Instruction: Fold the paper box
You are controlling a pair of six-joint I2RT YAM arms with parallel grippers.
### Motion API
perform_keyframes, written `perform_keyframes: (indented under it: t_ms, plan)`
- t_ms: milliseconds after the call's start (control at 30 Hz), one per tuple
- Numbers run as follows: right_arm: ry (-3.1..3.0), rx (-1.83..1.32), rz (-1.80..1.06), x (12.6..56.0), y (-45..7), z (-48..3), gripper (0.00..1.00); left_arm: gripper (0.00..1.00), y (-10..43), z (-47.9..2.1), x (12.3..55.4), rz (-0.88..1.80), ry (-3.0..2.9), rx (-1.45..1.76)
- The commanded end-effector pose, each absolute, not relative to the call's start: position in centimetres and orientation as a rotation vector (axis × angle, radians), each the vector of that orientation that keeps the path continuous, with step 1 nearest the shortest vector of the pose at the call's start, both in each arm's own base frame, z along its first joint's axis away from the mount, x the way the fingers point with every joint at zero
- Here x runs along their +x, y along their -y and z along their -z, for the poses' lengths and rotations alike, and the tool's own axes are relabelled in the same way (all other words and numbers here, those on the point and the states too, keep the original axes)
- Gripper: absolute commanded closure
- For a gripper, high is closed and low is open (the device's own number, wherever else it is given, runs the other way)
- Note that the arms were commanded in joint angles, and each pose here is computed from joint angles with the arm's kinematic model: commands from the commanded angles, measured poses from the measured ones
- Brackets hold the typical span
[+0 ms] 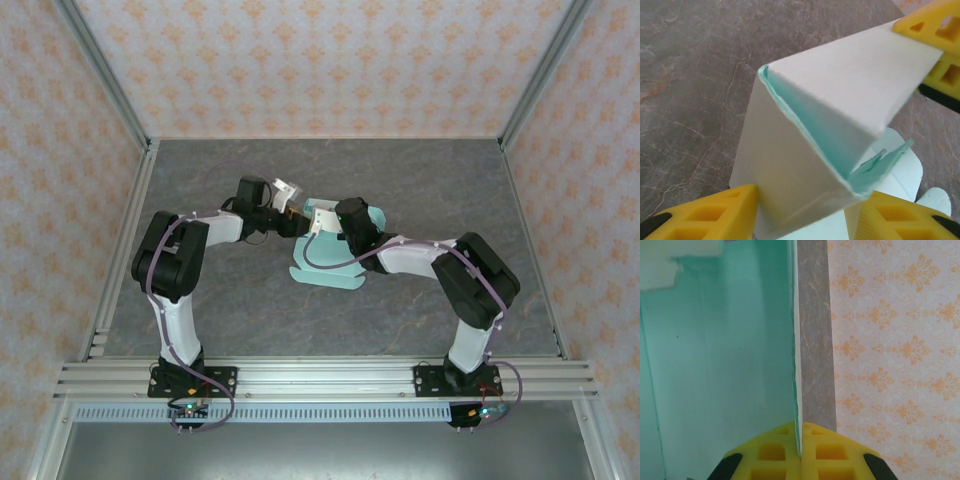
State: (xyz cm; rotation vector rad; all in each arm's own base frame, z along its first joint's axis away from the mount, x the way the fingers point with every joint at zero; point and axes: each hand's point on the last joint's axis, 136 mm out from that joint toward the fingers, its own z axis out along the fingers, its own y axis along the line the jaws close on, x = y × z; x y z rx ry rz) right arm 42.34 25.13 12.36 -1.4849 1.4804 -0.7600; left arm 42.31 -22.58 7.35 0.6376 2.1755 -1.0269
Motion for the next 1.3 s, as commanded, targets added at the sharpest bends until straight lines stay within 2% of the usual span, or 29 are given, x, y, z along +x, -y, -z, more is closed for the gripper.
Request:
perform_keyframes:
  t_ms: [0, 467, 700, 833, 1267]
  plan:
    - [-1.460, -1.407, 0.700, 42.7, -26.0, -15.3, 1.00, 0.51, 22.7, -7.8, 43.7, 0.965, -2.174, 0.616]
    - [-1.483, -1.480, 0.677, 42.6, -25.9, -14.5, 1.00, 0.50, 22.0, -7.6, 45.8, 0.826, -2.226, 0.467]
    - [-1.500, -1.502, 0.663, 42.7, -26.0, -13.9, 1.00, 0.53, 22.0, -7.2, 46.4, 0.764, -2.250, 0.426]
    - [-1.488, -1.528, 0.702, 42.9, -25.7, -13.4, 1.00, 0.56, 21.8, -7.3, 46.7, 0.750, -2.244, 0.387]
    - [-1.399, -1.551, 0.836, 43.7, -25.5, -12.2, 1.00, 0.56, 21.5, -6.2, 46.4, 0.696, -2.269, 0.370]
